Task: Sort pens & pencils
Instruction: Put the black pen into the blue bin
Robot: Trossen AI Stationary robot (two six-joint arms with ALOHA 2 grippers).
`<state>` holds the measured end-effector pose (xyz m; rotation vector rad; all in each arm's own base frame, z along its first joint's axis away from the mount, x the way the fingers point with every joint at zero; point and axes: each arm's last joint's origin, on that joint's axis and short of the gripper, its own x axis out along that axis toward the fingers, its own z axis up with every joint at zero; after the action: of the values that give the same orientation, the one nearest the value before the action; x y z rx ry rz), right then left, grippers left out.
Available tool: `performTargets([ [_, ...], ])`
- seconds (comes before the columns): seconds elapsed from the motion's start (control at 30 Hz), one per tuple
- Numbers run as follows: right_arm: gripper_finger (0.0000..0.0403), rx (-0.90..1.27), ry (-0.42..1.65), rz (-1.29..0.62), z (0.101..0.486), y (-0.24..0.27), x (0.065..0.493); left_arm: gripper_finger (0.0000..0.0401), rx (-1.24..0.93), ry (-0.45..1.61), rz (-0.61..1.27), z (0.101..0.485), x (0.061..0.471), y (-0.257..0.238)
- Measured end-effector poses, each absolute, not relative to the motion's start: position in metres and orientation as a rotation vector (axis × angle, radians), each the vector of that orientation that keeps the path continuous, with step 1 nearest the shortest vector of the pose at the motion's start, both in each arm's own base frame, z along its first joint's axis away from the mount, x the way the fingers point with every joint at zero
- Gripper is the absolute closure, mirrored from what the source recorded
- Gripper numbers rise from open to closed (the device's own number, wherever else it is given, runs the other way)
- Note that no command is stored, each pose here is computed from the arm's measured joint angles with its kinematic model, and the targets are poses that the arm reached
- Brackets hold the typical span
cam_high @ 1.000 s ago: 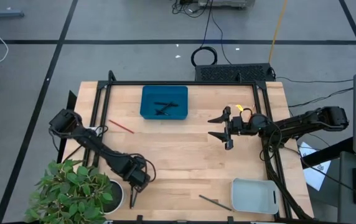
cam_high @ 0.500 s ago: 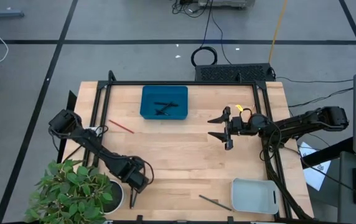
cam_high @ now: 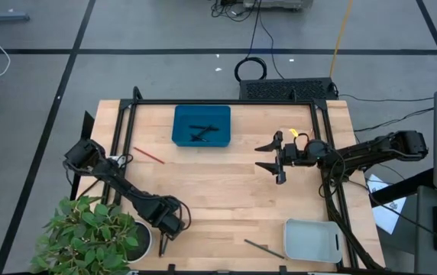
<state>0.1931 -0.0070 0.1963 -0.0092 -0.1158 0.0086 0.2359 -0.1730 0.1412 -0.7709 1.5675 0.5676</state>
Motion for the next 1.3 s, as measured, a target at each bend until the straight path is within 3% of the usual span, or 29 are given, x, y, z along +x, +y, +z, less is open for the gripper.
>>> performTargets([
  [0.47,0.0177,-0.009,-0.114,0.009,0.196,-0.007,0.193,0.0271,-0.733,1.567,0.544,0.140,0.239,-0.169],
  [0.83,0.0177,-0.010,-0.115,0.009,0.196,-0.007,0.193,0.0380,-0.689,1.517,0.527,0.141,0.243,-0.164],
  [1.3,0.0177,-0.009,-0.111,0.009,0.196,-0.007,0.193,0.0394,-0.611,1.405,0.481,0.146,0.261,-0.136],
])
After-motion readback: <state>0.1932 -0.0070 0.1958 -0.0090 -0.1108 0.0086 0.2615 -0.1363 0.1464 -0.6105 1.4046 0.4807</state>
